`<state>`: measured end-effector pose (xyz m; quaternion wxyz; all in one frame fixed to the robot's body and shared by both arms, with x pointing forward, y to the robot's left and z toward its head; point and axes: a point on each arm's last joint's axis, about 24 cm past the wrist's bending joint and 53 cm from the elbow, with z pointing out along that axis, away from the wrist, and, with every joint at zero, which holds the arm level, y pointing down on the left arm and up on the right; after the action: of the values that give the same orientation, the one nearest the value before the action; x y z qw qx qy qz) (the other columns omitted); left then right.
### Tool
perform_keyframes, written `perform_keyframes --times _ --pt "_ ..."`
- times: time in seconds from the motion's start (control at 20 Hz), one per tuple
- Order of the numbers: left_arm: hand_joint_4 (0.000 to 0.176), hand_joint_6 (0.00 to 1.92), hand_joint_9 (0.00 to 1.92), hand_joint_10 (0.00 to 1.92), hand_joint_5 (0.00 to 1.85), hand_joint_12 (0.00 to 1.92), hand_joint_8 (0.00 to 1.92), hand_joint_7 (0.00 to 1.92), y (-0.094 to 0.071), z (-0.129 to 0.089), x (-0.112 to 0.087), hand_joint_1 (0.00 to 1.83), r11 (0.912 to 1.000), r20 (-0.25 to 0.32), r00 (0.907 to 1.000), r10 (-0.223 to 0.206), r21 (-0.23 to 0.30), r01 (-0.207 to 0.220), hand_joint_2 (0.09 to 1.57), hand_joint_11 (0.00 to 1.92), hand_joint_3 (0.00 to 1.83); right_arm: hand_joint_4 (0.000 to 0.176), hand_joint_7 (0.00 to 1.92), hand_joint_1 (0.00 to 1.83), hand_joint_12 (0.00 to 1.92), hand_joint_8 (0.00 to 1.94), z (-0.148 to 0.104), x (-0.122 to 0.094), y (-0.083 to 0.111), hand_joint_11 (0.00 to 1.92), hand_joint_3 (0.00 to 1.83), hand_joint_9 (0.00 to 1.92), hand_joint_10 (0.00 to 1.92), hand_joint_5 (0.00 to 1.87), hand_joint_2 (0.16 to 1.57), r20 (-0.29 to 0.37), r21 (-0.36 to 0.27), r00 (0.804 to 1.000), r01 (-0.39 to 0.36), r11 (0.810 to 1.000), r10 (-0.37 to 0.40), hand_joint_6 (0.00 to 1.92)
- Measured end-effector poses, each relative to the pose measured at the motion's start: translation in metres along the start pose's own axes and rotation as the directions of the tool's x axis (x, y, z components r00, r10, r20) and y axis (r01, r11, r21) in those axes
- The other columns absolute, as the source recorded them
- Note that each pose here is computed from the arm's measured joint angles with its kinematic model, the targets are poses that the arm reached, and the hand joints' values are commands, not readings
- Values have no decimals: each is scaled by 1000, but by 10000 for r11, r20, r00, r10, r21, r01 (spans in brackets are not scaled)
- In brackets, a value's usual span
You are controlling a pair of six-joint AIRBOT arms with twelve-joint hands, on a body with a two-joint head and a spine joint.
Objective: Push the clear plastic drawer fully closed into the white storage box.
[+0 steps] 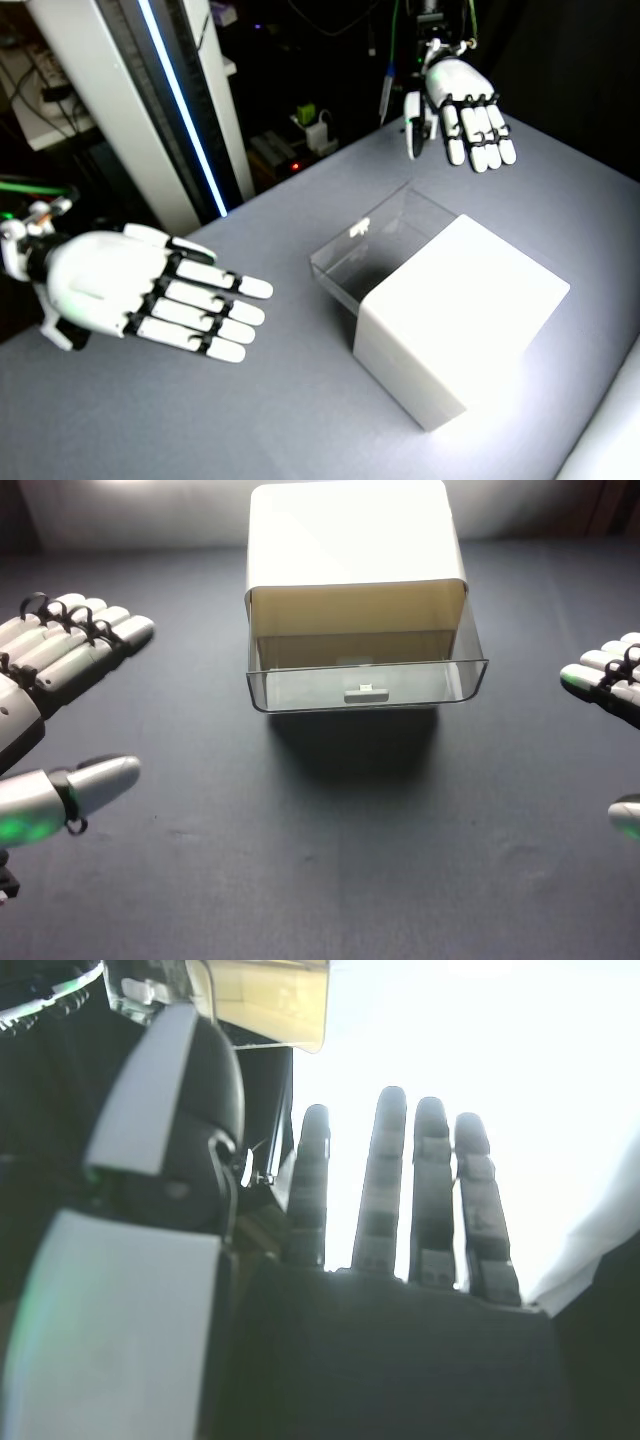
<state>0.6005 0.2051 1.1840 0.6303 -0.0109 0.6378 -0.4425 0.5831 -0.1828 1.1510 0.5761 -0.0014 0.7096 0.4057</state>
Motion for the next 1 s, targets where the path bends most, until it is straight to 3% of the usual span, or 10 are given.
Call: perform_keyframes --times 0.2,0.3,0.65,0.75,0.9,1.0 --pt "25 0 0 0 0 0 0 0 1 0 0 0 10000 4 10000 12 -31 -12 1351 0 6 0 0 157 0 0 0 1 0 0 9 0 0 0 1364 -21 3 10000 -68 10000 68 0" --pt "0 0 0 0 0 0 0 0 1 0 0 31 10000 13 10000 1 -36 -1 1352 0 4 0 0 161 0 0 -1 5 2 0 9 0 0 0 1368 -198 -95 9994 -303 9995 301 0" --pt "13 0 0 0 0 0 0 0 4 0 -4 0 9999 158 9999 -38 -129 40 1362 0 6 0 0 154 6 0 -3 34 28 12 6 0 0 0 1393 -1371 -1043 9842 -1265 9865 1117 0" --pt "10 0 0 0 0 0 0 0 4 0 -4 31 9999 166 9999 -39 -139 41 1371 0 7 0 0 87 19 0 -2 50 39 26 3 0 0 0 1389 -1916 -1423 9711 -1711 9749 1424 0" --pt "13 0 0 0 0 0 0 0 4 -1 -5 64 9999 216 9998 -43 -137 46 1395 0 9 0 6 204 129 1 9 64 56 1 8 32 2 25 1366 -2424 -1998 9555 -2186 9551 1680 4" --pt "16 0 0 0 0 0 0 0 4 -1 -6 270 9999 250 9997 -47 -134 50 1417 0 3 0 26 246 178 4 19 73 68 0 4 34 4 67 1379 -2705 -2354 9451 -2494 9393 1832 13"
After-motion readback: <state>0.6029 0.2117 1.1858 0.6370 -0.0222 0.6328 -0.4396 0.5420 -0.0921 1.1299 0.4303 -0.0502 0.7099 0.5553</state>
